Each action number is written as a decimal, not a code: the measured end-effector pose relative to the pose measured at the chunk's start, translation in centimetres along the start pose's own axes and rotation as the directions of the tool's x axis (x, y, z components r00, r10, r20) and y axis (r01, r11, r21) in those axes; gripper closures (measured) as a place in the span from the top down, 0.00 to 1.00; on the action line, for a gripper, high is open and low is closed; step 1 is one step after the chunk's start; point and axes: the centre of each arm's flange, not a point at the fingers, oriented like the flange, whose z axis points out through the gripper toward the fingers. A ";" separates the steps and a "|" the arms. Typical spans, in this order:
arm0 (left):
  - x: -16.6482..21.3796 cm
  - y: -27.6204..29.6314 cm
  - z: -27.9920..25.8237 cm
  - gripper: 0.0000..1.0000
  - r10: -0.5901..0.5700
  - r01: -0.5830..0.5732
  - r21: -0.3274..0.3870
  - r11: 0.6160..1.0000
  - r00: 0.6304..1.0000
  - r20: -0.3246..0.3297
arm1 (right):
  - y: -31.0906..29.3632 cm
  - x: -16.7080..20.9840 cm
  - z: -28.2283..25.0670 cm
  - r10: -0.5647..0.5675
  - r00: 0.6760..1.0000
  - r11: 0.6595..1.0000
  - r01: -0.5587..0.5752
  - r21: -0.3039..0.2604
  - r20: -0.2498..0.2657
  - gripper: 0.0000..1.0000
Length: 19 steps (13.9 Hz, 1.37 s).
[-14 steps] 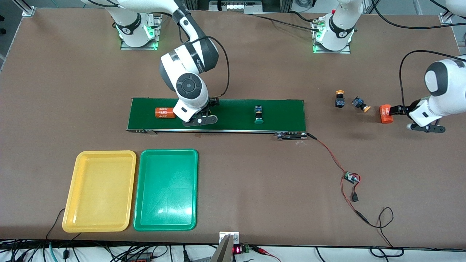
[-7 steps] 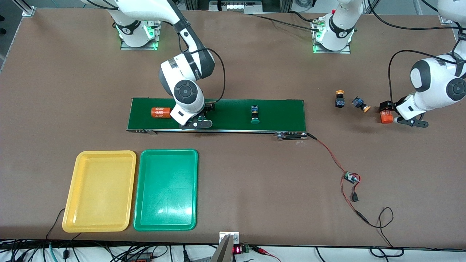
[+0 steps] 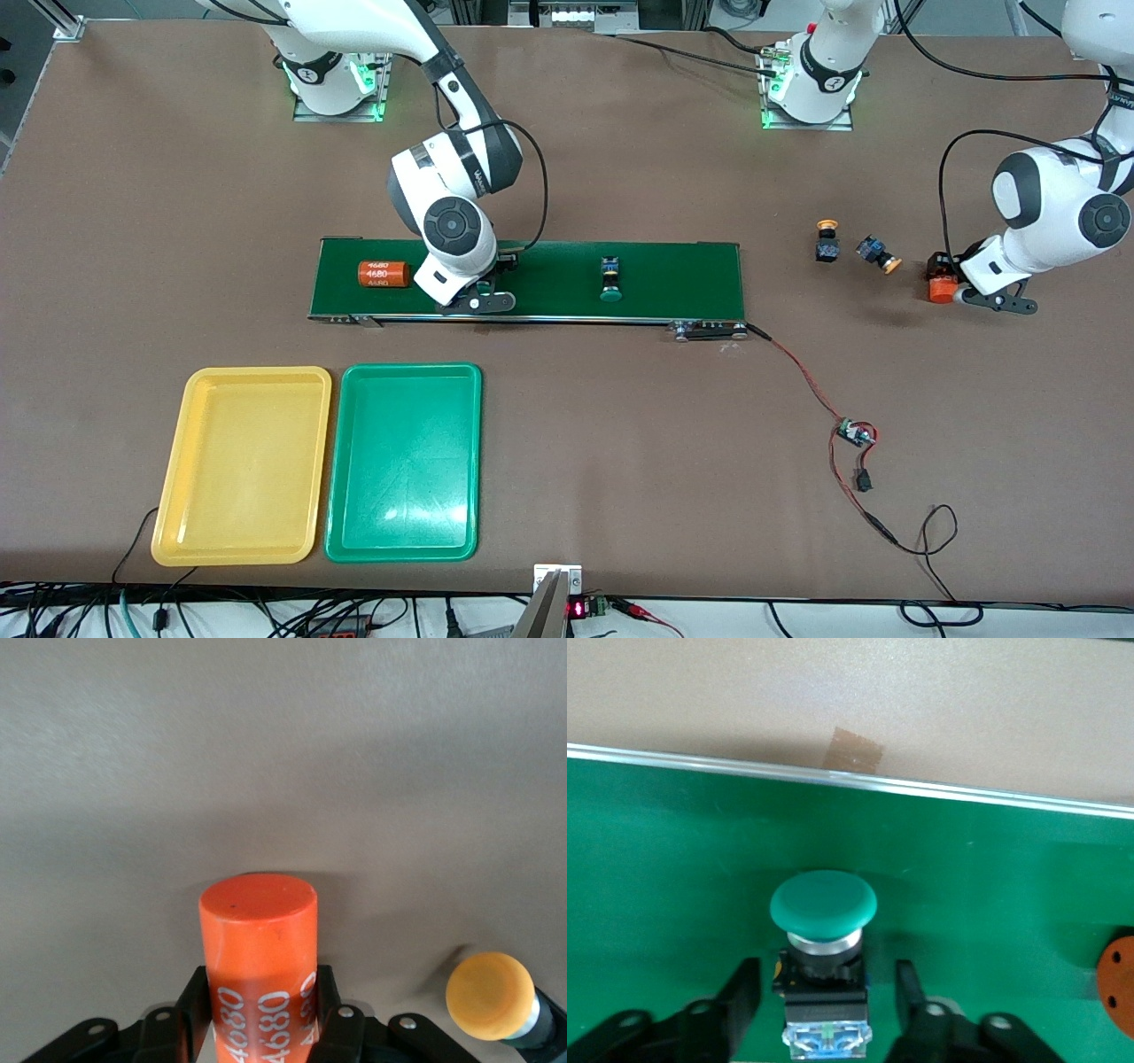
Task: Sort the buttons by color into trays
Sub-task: 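Grasp the green button with the right gripper while the left grasps the cylinder, then lower the green button into the green tray while the left gripper carries the cylinder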
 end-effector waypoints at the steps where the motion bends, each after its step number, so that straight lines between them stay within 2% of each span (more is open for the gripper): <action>1: 0.4 -0.2 -1.0 0.50 -0.002 0.002 0.010 1.000 1.000 -0.015 | 0.2 0.1 0.0 0.006 1.000 1.000 -0.006 0.000 -0.001 0.46; 2: 0.8 -0.2 -2.4 0.50 -0.003 0.004 0.019 1.000 1.000 -0.026 | 0.6 0.4 -0.1 0.014 1.000 1.000 -0.014 0.001 -0.003 0.42; 4: 2.4 1.5 -6.3 0.50 -0.009 0.009 0.016 1.000 1.000 -0.006 | 2.0 1.4 -0.7 0.044 0.999 0.999 -0.043 0.009 -0.020 0.42; 6: 4.4 5.4 -10.2 0.50 -0.014 0.014 0.021 1.000 1.000 0.021 | 4.4 3.3 -2.5 0.088 0.995 0.996 -0.087 0.025 -0.057 0.42; 8: 6.3 10.8 -12.8 0.50 -0.011 0.010 0.037 0.999 1.000 0.016 | 6.6 4.9 -4.8 0.123 0.987 0.992 -0.119 0.039 -0.099 0.42; 9: 7.0 13.6 -13.6 0.50 -0.011 0.011 0.036 0.999 1.000 0.007 | 7.2 5.5 -5.8 0.130 0.984 0.991 -0.126 0.039 -0.122 0.42; 13: 8.7 25.2 -14.4 0.50 -0.048 0.047 -0.047 0.998 0.999 -0.007 | 10.0 7.9 -8.3 0.145 0.970 0.989 -0.146 0.014 -0.194 0.42; 16: 8.3 35.7 -14.7 0.50 -0.134 0.134 -0.040 0.990 0.991 -0.002 | 12.1 11.2 -8.9 0.145 0.960 0.989 -0.146 0.015 -0.240 0.42; 19: 7.3 42.8 -15.0 0.50 -0.098 0.096 -0.049 0.994 0.994 -0.049 | 13.5 14.5 -7.4 0.130 0.946 0.991 -0.134 0.007 -0.298 0.42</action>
